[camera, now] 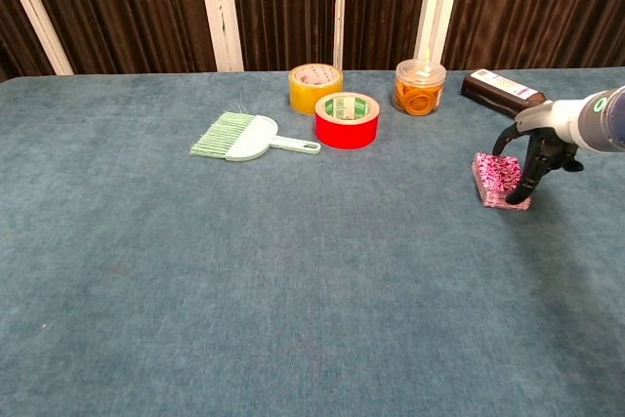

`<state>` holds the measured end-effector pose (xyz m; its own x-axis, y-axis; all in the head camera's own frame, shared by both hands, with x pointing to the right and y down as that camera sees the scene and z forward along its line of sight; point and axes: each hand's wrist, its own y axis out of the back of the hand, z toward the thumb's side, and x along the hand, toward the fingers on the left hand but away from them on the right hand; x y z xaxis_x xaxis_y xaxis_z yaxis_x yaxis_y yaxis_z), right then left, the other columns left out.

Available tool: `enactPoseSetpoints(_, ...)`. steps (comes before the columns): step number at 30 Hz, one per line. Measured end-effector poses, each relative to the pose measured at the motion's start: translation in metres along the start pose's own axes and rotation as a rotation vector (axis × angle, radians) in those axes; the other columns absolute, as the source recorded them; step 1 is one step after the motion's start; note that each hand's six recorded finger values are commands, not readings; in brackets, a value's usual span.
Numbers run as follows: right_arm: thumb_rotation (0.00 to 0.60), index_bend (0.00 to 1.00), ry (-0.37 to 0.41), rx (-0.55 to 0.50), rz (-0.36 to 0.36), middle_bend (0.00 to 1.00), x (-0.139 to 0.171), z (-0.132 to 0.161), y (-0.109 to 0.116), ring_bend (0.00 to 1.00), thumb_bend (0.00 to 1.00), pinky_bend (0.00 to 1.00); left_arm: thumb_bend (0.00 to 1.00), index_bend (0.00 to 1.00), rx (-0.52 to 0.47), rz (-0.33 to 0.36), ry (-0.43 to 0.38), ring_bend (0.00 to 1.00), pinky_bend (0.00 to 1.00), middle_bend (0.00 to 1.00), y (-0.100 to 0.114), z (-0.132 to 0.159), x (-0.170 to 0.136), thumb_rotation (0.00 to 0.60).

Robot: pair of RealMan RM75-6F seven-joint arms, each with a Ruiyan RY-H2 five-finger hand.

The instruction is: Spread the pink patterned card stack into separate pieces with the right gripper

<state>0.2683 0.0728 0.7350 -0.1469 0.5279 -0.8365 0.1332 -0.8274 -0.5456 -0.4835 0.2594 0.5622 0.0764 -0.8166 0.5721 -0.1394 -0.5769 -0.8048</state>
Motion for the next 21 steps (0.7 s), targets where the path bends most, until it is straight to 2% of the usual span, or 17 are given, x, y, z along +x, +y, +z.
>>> enactPoseSetpoints(7,0.6,0.16,0.003,-0.012,-0.021,0.9,-0.0013,0.0007,0.002,0.94,0.23,0.84,0.04,0.0,0.0,0.0,0.001,0.0,0.0,0.0,0.0001,-0.0003,0.0002,0.6)
enactPoseSetpoints(21,0.6,0.16,-0.007,-0.02,-0.001,0.9,-0.0019,-0.0016,-0.0026,0.94,0.23,0.84,0.04,0.0,0.004,-0.002,-0.002,0.0,0.0,0.0,0.0,0.0004,0.0001,0.6)
